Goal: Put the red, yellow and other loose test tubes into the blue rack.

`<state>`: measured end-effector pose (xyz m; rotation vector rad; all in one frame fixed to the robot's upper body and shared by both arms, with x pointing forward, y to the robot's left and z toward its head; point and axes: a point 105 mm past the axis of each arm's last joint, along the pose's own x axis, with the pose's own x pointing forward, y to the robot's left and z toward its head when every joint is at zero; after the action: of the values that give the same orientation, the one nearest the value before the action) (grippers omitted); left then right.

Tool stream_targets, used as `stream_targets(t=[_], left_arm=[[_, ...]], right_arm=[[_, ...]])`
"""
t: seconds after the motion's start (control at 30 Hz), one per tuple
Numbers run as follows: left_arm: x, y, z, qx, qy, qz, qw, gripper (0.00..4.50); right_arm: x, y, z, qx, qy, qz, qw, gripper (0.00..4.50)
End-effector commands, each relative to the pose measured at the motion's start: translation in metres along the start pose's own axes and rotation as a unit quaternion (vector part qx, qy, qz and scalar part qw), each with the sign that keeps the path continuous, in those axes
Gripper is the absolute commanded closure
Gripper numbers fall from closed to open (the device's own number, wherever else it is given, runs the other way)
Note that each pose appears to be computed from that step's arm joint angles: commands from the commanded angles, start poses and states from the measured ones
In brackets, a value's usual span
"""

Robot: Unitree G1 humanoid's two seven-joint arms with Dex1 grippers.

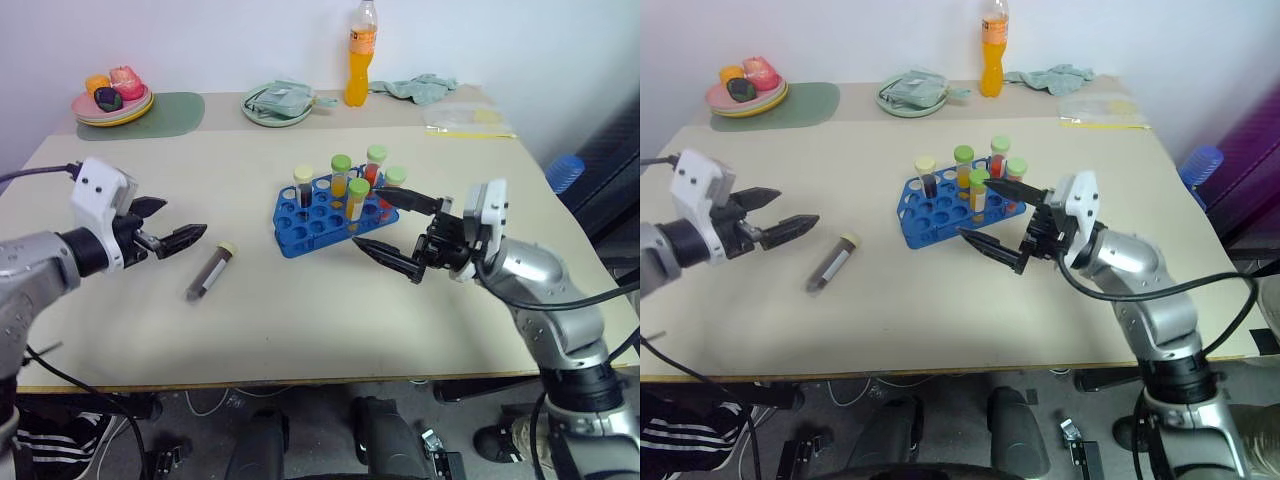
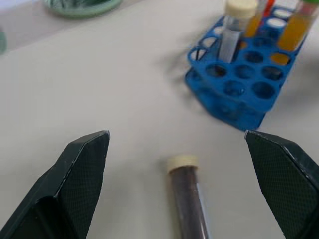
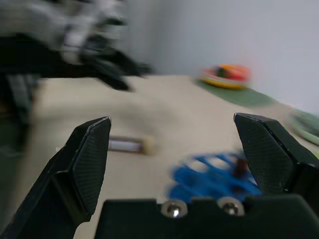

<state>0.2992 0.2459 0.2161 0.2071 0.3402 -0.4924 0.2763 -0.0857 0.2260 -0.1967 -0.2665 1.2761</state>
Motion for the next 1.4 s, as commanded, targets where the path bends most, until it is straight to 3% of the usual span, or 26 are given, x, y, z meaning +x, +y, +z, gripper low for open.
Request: stream_targets(t=[0.03, 0.17, 0.3, 0.57, 0.77, 1.07, 1.4], left_arm=[[0.002, -0.005, -0.014, -0.051, 0.080, -0.031, 0.995, 0.00], [0.007, -0.008, -0.028, -0.146, 0.164, -0.073, 0.973, 0.00], [0.016, -0.004, -0.043, -0.147, 0.237, -0.085, 0.956, 0.00], [0.061, 0.026, -0.026, -0.123, 0.263, -0.082, 0.953, 0.00], [0.078, 0.018, -0.030, -0.102, 0.321, -0.126, 0.933, 0.00], [0.075, 0.003, -0.045, -0.120, 0.385, -0.174, 0.899, 0.00], [0.090, -0.012, -0.069, -0.151, 0.395, -0.163, 0.891, 0.00]], right_arm=[[0.009, 0.010, -0.002, 0.005, 0.003, 0.049, 0.999, 0.15], [0.016, 0.011, -0.005, 0.004, -0.006, 0.059, 0.998, 0.15], [0.016, 0.016, -0.007, -0.002, -0.011, 0.071, 0.997, 0.15], [0.018, 0.025, -0.015, -0.018, -0.006, 0.070, 0.997, 0.15], [0.021, 0.024, -0.014, -0.020, -0.013, 0.062, 0.998, 0.15], [0.022, 0.021, -0.018, -0.019, -0.012, 0.045, 0.999, 0.15], [0.026, 0.023, -0.014, -0.024, -0.018, 0.041, 0.999, 0.15]])
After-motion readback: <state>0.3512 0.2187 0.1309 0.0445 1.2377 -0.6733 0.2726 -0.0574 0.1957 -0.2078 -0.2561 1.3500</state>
